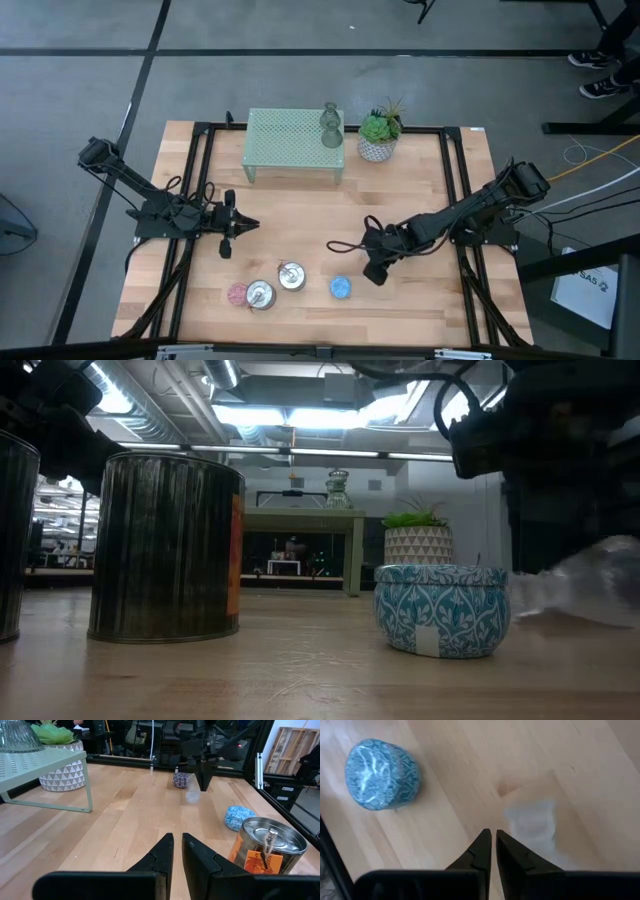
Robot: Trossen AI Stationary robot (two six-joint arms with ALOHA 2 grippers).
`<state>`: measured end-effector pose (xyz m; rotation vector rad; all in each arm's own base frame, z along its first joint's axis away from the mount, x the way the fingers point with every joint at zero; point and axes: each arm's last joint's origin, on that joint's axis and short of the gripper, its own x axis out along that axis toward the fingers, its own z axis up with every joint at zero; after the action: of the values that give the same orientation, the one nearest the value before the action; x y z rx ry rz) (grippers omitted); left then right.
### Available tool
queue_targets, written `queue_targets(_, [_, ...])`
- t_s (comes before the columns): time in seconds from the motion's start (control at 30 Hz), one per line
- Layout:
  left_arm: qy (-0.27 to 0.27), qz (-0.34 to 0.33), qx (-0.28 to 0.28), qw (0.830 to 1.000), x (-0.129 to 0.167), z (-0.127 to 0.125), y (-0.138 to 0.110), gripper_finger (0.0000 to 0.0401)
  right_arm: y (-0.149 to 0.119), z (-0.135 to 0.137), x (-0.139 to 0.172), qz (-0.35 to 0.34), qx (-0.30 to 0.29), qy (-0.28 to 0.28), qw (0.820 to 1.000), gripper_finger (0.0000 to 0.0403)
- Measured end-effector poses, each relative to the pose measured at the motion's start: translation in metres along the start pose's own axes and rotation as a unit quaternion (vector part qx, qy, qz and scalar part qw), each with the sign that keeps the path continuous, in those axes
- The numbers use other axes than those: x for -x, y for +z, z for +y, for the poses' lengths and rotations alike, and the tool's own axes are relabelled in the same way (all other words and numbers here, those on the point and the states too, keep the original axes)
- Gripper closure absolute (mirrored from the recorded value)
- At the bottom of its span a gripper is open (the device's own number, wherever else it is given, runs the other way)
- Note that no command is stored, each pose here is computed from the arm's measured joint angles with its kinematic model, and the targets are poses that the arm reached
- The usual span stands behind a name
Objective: Pick & Place candle stick holders
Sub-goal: Put the transparent glass candle holder on the shelf
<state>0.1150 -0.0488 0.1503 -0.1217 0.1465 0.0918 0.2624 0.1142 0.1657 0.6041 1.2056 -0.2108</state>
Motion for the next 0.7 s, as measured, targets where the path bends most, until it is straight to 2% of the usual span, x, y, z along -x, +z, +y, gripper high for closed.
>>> queue_targets(0.07, [0.000, 0.000, 0.000, 1.000, 0.0000, 0.0000, -0.0001, 0.0370, 0.0002, 0.0002, 0.0000, -0.002, 0.006, 0.000, 1.000, 0.0373])
queue_targets(0.17, [0.000, 0.000, 0.000, 1.000, 0.0000, 0.0000, 0.0000, 0.0370, 0.0001, 0.0004, 0.0000, 0.004, 0.045, 0.006, 0.999, 0.0372])
queue_targets(0.37, [0.000, 0.000, 0.000, 1.000, 0.0000, 0.0000, 0.0000, 0.0370, -0.0004, -0.0003, 0.0006, 0.076, 0.084, 0.063, 0.992, 0.0348])
queue_targets(0.5, [0.006, -0.001, 0.000, 1.000, 0.0000, 0.0003, 0.0000, 0.0370, -0.0011, 0.0005, 0.0011, 0.104, 0.084, 0.089, 0.987, 0.0296])
queue_targets(0.7, [0.014, -0.003, 0.000, 1.000, 0.0000, 0.0009, 0.0000, 0.0370, 0.0014, -0.0009, 0.0007, 0.068, 0.112, 0.062, 0.989, 0.0190])
